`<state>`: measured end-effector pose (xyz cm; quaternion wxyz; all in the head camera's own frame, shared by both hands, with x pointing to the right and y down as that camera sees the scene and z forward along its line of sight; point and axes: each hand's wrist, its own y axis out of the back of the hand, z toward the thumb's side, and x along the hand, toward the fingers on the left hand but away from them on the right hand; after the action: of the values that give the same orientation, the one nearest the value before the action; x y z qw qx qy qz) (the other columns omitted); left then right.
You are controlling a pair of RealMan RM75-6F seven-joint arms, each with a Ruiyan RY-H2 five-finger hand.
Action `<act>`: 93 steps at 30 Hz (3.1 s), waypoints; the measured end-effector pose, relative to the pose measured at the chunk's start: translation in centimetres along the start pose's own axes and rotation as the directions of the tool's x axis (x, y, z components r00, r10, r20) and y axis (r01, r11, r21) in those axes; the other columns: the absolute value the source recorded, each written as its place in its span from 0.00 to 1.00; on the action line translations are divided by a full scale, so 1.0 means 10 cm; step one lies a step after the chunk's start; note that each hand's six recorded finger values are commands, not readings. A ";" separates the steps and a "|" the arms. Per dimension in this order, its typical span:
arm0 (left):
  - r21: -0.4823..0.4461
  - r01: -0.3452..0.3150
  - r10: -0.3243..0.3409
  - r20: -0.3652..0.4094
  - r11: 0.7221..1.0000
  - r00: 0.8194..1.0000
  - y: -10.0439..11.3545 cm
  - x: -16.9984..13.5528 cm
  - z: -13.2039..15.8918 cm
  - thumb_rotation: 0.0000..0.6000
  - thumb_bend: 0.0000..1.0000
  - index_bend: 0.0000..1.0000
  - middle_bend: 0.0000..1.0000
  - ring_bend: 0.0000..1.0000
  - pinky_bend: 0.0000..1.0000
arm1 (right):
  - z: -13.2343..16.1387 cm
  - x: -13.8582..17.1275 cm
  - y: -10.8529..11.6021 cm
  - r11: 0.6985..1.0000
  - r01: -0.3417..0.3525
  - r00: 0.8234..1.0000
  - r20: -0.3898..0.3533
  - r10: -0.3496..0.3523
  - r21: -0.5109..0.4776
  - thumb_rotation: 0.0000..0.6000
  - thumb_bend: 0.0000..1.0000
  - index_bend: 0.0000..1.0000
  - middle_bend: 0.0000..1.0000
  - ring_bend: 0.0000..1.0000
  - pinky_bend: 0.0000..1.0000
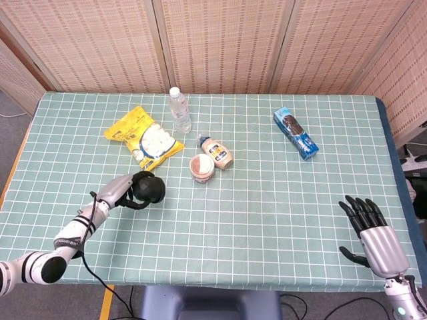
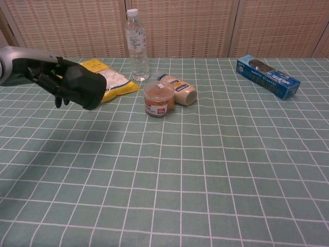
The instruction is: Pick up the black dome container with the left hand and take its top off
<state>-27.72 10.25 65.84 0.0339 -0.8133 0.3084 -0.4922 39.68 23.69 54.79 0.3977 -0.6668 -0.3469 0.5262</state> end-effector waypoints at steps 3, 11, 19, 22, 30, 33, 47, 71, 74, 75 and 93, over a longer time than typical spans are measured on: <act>-0.105 -0.008 0.012 0.043 0.994 0.999 0.09 0.00 0.00 1.00 0.41 0.67 0.76 0.60 0.51 | 0.00 0.00 0.00 1.000 0.003 1.000 0.003 -0.003 0.000 1.00 0.08 0.00 0.00 0.00 0.00; -0.092 0.017 -0.014 0.035 0.996 0.999 0.18 -0.01 -0.18 1.00 0.40 0.68 0.77 0.61 0.53 | 0.00 0.00 -0.01 1.000 -0.004 1.000 0.005 0.004 0.005 1.00 0.08 0.00 0.00 0.00 0.00; 0.317 0.053 -0.046 -0.030 0.947 0.999 0.11 -0.01 -0.40 1.00 0.39 0.67 0.77 0.61 0.52 | -0.01 0.01 0.02 1.000 0.006 1.000 0.005 -0.006 0.001 1.00 0.08 0.00 0.00 0.00 0.00; 0.495 0.080 -0.050 -0.073 0.865 0.996 0.09 -0.01 -0.50 1.00 0.40 0.65 0.74 0.59 0.50 | -0.04 0.00 0.06 0.999 0.028 0.999 0.019 -0.028 0.015 1.00 0.08 0.00 0.00 0.00 0.00; 0.766 0.161 0.084 -0.270 0.623 0.959 0.16 -0.03 -0.69 1.00 0.39 0.67 0.77 0.60 0.50 | -0.04 0.02 0.05 1.000 0.016 1.000 0.009 -0.017 0.012 1.00 0.08 0.00 0.00 0.00 0.00; 0.816 0.213 0.216 -0.377 0.538 0.901 0.29 -0.09 -0.78 1.00 0.39 0.68 0.77 0.60 0.50 | -0.05 0.03 0.09 1.000 0.027 1.000 0.013 -0.027 0.010 1.00 0.08 0.00 0.00 0.00 0.00; 0.806 0.290 0.258 -0.469 0.515 0.844 0.19 -0.18 -0.65 1.00 0.40 0.67 0.77 0.61 0.51 | -0.04 0.04 0.07 1.000 0.018 1.000 0.008 -0.018 0.008 1.00 0.08 0.00 0.00 0.00 0.00; 0.601 0.263 0.002 -0.403 0.755 0.915 0.04 -0.08 -0.90 1.00 0.41 0.66 0.74 0.60 0.51 | -0.03 0.03 0.04 1.000 -0.002 1.000 0.000 0.002 -0.012 1.00 0.08 0.00 0.00 0.00 0.00; 0.621 0.261 0.006 -0.394 0.739 0.919 0.00 -0.05 -0.90 1.00 0.41 0.65 0.73 0.60 0.51 | -0.01 0.03 0.02 1.000 -0.010 1.000 -0.006 0.010 -0.017 1.00 0.08 0.00 0.00 0.00 0.00; 0.625 0.260 0.006 -0.390 0.736 0.921 -0.02 -0.04 -0.90 1.00 0.41 0.65 0.73 0.59 0.51 | -0.01 0.03 0.01 1.000 -0.013 1.000 -0.009 0.013 -0.018 1.00 0.08 0.00 0.00 0.00 0.00; 0.661 0.300 0.019 -0.429 0.688 0.903 -0.07 -0.06 -1.04 1.00 0.41 0.00 0.00 0.02 0.30 | 0.04 0.03 -0.01 0.999 -0.024 0.999 -0.027 0.023 -0.034 1.00 0.08 0.00 0.00 0.00 0.00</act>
<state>-36.11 13.74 71.01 0.2431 -0.6380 0.0289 -0.7301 39.39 24.10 54.70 0.3846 -0.6846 -0.3425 0.5159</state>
